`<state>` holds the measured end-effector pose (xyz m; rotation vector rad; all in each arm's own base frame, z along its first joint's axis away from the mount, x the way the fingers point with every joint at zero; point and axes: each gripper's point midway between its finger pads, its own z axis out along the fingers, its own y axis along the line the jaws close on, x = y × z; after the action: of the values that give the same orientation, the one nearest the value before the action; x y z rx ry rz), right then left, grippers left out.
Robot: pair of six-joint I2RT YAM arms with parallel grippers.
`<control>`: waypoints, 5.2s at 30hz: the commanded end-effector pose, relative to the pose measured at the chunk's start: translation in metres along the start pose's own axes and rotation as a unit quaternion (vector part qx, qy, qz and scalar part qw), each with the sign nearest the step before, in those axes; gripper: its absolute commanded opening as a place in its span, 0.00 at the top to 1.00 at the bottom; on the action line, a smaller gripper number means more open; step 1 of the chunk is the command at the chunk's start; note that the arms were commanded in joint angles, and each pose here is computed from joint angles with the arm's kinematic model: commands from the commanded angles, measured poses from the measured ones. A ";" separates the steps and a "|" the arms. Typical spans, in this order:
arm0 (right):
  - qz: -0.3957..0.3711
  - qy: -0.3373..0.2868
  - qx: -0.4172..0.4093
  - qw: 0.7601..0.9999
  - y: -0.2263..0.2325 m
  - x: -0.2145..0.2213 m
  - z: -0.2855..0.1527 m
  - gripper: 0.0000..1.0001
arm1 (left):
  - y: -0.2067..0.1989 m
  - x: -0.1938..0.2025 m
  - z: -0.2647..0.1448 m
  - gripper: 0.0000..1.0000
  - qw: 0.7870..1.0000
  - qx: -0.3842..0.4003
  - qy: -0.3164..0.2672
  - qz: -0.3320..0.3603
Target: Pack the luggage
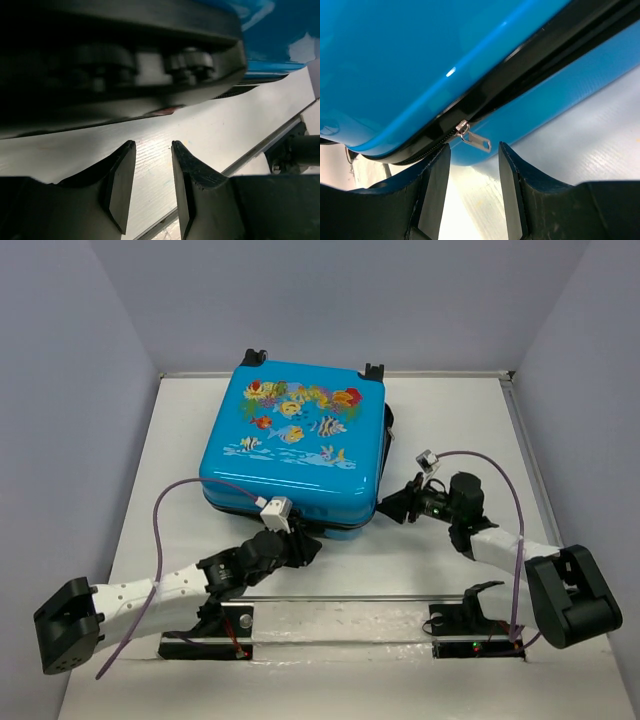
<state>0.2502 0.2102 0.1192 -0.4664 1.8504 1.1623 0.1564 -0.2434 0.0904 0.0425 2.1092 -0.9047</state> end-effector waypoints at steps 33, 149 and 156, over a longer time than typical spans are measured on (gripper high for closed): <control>-0.032 0.013 0.081 0.996 0.026 0.019 0.002 0.93 | -0.058 -0.092 0.034 0.55 0.994 0.012 -0.098 0.035; -0.053 0.082 0.010 0.995 0.243 0.088 0.149 0.93 | 0.014 -0.212 -0.001 0.36 0.975 0.008 -0.180 -0.129; -0.032 0.037 0.016 0.999 0.228 0.080 0.128 0.93 | -0.002 -0.268 -0.019 0.21 0.971 -0.029 -0.228 -0.072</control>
<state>0.1802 0.4148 0.1117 -0.4569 1.9902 0.7053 0.3070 -0.1339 0.1803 -0.4912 1.9270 -0.7144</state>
